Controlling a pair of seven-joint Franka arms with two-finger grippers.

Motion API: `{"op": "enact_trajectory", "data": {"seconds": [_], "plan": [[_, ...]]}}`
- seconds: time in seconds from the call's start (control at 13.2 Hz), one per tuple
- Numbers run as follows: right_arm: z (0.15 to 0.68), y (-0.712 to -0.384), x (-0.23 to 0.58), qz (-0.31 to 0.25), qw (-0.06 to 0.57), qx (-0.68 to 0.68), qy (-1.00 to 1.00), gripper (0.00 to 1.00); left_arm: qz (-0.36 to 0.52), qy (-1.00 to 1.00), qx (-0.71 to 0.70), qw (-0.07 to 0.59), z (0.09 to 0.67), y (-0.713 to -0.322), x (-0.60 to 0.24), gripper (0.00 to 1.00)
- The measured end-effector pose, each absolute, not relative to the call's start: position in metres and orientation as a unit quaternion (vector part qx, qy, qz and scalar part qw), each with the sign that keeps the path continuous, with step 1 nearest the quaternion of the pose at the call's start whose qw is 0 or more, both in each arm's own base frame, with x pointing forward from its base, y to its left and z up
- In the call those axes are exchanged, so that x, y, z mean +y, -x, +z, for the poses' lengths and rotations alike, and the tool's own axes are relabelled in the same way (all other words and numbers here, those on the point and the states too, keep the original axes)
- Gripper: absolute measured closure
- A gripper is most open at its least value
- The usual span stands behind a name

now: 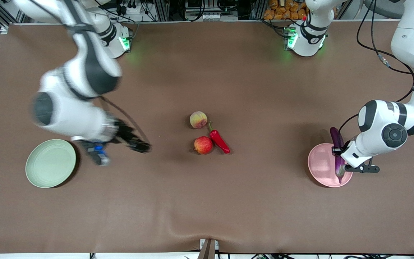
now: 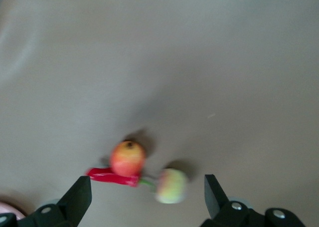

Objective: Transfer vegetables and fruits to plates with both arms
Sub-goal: 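Carry the eggplant onto the pink plate while the right gripper reaches the pomegranate, then grasp the pomegranate with the right gripper while the left gripper releases eggplant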

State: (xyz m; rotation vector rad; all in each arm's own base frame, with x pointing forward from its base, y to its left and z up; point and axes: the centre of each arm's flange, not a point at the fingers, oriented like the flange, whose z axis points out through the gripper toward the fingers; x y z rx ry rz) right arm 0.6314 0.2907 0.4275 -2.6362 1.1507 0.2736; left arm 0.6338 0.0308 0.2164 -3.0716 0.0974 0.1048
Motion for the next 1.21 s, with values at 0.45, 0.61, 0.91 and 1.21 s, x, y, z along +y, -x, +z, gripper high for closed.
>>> {"op": "enact_trajectory", "data": {"seconds": [0.45,0.61,0.91,1.21], "plan": [[0.348,-0.626,0.368,0.08,0.138,0.497,0.853,0.0,0.03,0.999,0.029,0.033,0.219,-0.638,0.033,0.58],[0.32,-0.621,0.392,0.068,0.148,0.499,0.851,0.0,0.024,0.999,0.028,0.033,0.223,-0.642,0.034,0.39],[0.261,-0.595,0.438,0.058,0.137,0.476,0.867,0.0,0.017,0.999,0.026,0.034,0.228,-0.647,0.036,0.0],[0.247,-0.586,0.445,0.057,0.114,0.474,0.871,0.0,0.016,0.999,0.027,0.033,0.233,-0.649,0.032,0.0]]}}
